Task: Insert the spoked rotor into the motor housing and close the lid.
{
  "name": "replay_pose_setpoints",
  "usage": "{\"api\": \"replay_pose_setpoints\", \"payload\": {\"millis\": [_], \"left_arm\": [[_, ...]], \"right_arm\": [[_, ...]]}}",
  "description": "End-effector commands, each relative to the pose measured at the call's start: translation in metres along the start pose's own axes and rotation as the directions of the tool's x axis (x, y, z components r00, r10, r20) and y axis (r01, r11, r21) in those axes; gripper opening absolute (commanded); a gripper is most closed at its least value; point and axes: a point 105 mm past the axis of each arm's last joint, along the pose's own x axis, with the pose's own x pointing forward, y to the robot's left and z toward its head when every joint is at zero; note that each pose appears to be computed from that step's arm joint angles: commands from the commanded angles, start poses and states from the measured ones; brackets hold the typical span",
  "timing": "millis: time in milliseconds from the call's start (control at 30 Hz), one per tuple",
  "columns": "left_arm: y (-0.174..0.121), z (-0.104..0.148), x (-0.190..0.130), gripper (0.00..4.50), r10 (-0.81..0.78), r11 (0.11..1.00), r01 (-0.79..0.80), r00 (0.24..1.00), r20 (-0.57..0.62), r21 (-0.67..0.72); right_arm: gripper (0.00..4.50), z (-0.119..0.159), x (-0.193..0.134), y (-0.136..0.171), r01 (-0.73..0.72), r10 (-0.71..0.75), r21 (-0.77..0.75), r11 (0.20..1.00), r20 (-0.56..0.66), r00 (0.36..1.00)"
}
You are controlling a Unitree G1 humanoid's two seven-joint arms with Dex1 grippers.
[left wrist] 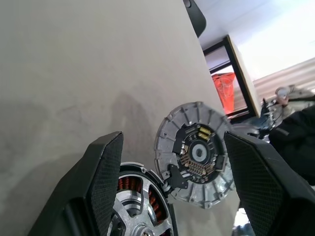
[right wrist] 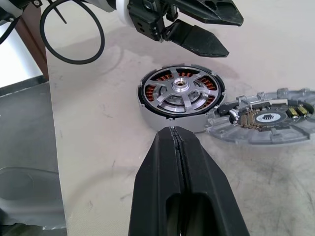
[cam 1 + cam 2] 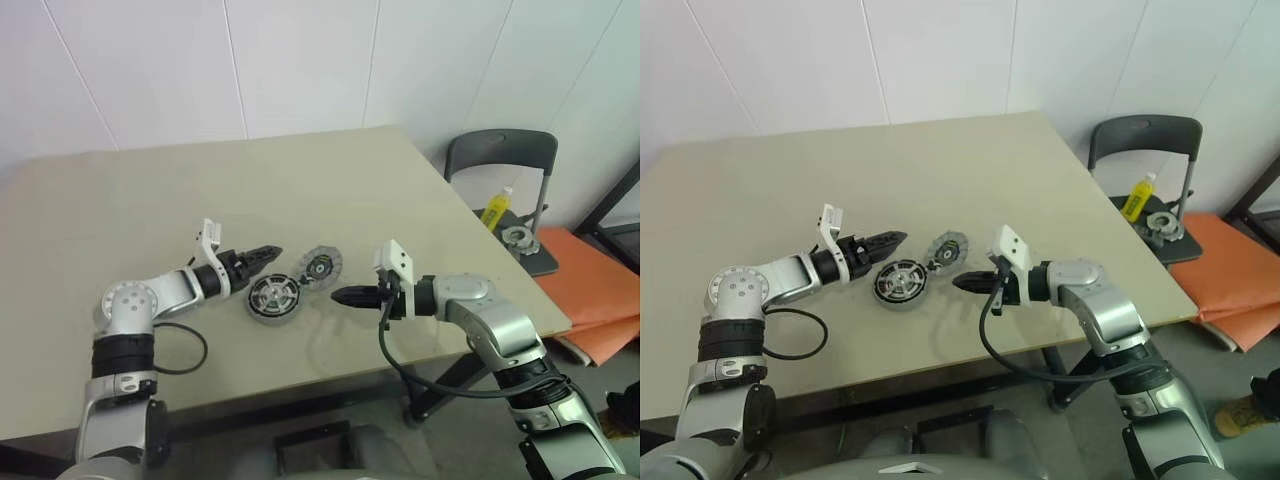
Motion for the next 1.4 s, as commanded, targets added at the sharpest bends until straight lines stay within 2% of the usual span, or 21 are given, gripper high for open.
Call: {"api": "replay_pose_setpoints", "payload": {"millis": [33,167,200,267,533,700,867,933,1000,1067,1200,1333,1400], "left_arm": [[-0.026,0.013,-0.006,3.49,-0.107,0.976,0.098,0.994,0.035,0.195],[-0.034,0.014,-0.015,3.49,-0.170,0.897,0.134,0.984,0.049,0.420],[-0.035,0.014,-0.018,3.10,-0.183,0.875,0.140,0.982,0.049,0.464],[-0.036,0.010,-0.022,2.61,-0.208,0.832,0.159,0.978,0.032,0.531],[-0.030,-0.018,-0.021,0.04,-0.228,0.780,0.193,0.974,-0.017,0.595],[0.000,-0.042,-0.012,0.04,-0.071,0.738,0.119,0.993,-0.098,0.664],[0.032,-0.062,-0.012,0.04,0.115,0.661,0.059,0.977,-0.179,0.748],[0.037,-0.064,-0.012,0.04,0.147,0.637,0.056,0.970,-0.192,0.769],[0.040,-0.066,-0.012,0.04,0.160,0.653,0.044,0.968,-0.194,0.756],[0.041,-0.066,-0.012,0.04,0.166,0.645,0.045,0.966,-0.198,0.763],[0.026,-0.057,-0.011,0.04,0.080,0.662,0.070,0.983,-0.164,0.746],[0.003,-0.027,-0.013,0.04,-0.070,0.693,0.074,0.997,-0.035,0.717],[-0.003,-0.014,-0.017,0.04,-0.102,0.680,0.058,0.995,0.015,0.731]], "right_arm": [[0.00,0.012,0.000,-0.001,-0.005,0.006,-0.040,0.999,0.028,1.000],[0.00,0.011,-0.001,-0.001,-0.006,0.007,-0.038,0.999,0.023,1.000],[0.00,0.011,0.000,-0.001,-0.007,0.008,-0.038,0.999,0.023,1.000],[0.00,0.010,0.000,-0.001,-0.008,0.009,-0.038,0.999,0.021,1.000],[0.00,0.011,0.001,0.000,-0.015,0.015,-0.038,0.999,0.019,1.000],[0.00,0.012,0.001,-0.001,-0.015,0.016,-0.042,0.999,0.020,1.000],[0.00,0.016,0.000,-0.002,-0.007,0.009,-0.050,0.999,0.029,1.000],[0.00,0.017,-0.001,-0.002,-0.005,0.007,-0.051,0.999,0.032,0.999],[0.00,0.017,-0.001,-0.003,-0.002,0.004,-0.050,0.999,0.033,0.999],[0.00,0.016,-0.001,-0.003,-0.001,0.003,-0.047,0.999,0.031,1.000],[0.00,0.014,0.000,-0.003,-0.002,0.003,-0.044,0.999,0.026,1.000],[0.00,0.012,0.000,-0.003,-0.002,0.002,-0.047,0.999,0.015,1.000],[0.00,0.007,-0.002,-0.006,0.010,-0.012,-0.063,0.998,-0.023,1.000]]}}
